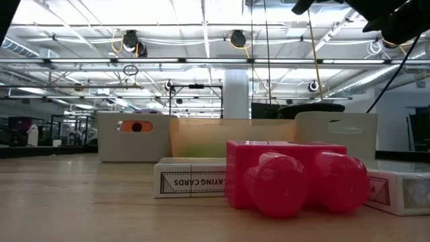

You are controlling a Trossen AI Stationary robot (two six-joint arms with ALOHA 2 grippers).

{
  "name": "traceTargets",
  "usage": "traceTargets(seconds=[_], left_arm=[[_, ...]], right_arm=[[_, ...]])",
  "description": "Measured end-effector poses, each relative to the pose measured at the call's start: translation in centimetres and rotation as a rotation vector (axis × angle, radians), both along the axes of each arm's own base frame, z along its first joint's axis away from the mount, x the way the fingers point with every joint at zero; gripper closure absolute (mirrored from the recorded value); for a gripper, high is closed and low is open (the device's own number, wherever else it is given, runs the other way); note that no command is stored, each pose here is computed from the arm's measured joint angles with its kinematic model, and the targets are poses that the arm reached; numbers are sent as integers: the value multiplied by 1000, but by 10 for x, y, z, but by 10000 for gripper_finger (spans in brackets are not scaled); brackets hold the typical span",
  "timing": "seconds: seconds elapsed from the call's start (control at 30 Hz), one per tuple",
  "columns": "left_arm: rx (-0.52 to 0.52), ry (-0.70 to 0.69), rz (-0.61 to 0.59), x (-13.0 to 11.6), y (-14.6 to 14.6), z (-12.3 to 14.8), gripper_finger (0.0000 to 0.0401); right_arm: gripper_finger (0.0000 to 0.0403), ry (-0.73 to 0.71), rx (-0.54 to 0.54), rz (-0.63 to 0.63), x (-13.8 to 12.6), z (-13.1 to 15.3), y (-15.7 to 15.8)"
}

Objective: Pick & Place Toys
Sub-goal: Put the green game piece into the orange bin

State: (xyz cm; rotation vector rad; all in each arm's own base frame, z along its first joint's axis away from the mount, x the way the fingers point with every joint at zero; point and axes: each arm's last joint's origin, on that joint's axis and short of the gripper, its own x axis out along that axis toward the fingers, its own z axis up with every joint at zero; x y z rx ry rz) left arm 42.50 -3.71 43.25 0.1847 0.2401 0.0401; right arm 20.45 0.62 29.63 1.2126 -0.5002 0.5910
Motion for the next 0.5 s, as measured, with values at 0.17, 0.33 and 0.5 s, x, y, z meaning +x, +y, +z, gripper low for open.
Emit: traceTargets(seconds=[0.17,0.33,0.5], left_arm=[[17,-12,1,3,3,-1,261],[15,3,2,2,3,-3,261],[-6,26,-27,2,2,-5,261]], right_arm=[[160,90,-12,9,7,-5,0],[161,101,-9,1,7,-6,-1],[161,95,-6,-9,7,-5,-3]])
